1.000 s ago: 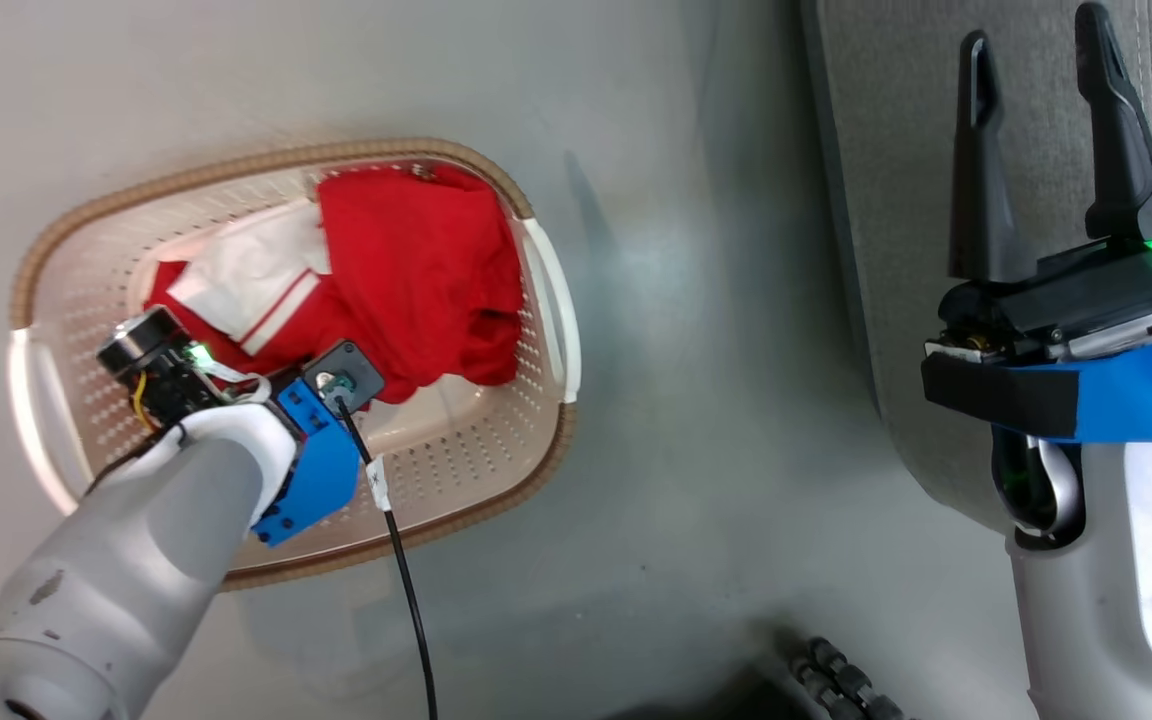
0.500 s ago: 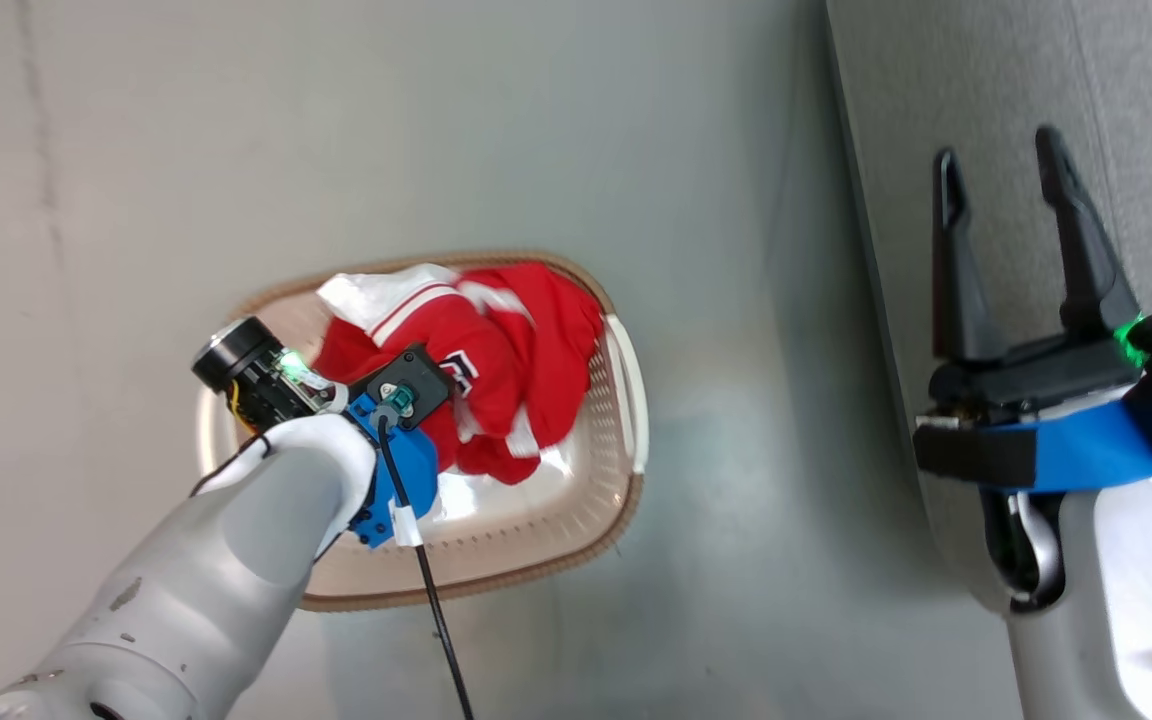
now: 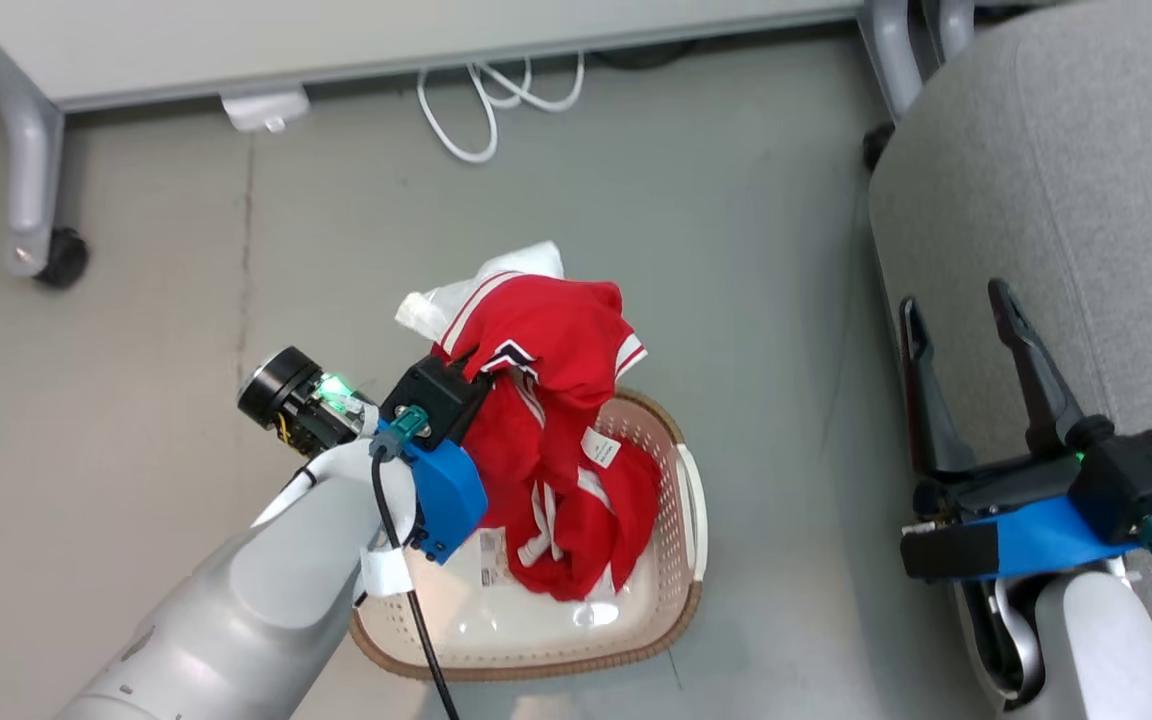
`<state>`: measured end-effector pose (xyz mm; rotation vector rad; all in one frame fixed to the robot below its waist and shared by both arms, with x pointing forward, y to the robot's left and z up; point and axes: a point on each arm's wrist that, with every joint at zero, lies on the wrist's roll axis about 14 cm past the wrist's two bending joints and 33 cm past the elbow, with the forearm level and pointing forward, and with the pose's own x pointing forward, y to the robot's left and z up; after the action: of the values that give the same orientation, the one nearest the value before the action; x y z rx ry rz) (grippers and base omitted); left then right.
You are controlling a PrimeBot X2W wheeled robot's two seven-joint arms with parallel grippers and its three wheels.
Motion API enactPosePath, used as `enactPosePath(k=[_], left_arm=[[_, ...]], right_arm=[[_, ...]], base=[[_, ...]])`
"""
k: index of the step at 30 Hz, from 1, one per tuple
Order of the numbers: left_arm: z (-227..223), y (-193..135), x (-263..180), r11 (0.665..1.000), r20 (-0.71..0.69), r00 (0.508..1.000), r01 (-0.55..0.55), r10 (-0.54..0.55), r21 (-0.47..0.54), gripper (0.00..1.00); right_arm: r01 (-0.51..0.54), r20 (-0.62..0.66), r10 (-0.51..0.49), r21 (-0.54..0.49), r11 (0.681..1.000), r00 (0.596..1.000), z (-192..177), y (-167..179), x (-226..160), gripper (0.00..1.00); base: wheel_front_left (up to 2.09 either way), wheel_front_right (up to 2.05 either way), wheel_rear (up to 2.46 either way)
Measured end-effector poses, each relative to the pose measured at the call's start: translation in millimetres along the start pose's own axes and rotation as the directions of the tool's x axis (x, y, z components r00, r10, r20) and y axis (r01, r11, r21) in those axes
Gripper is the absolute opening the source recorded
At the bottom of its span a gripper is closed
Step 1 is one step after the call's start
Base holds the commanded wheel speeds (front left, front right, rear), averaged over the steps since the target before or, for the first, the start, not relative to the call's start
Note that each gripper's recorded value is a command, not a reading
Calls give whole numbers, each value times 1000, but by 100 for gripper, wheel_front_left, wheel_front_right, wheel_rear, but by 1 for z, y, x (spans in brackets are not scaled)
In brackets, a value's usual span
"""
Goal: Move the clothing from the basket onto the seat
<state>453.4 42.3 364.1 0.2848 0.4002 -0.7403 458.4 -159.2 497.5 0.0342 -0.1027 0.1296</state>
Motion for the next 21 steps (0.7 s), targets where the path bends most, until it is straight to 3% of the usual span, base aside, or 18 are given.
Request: enactPosePath(k=[8, 21], left_arm=[[63, -2, -33, 997, 190, 979, -72, 76, -28, 0], [134, -22, -83, 989, 415, 899, -113, 141, -91, 0]], right_arm=[[-16, 30, 15, 10, 1000, 999, 22, 10, -24, 100], [-27, 59, 26, 16, 1000, 998, 41, 20, -65, 100]], base=[[0, 0, 0], [0, 0, 0]])
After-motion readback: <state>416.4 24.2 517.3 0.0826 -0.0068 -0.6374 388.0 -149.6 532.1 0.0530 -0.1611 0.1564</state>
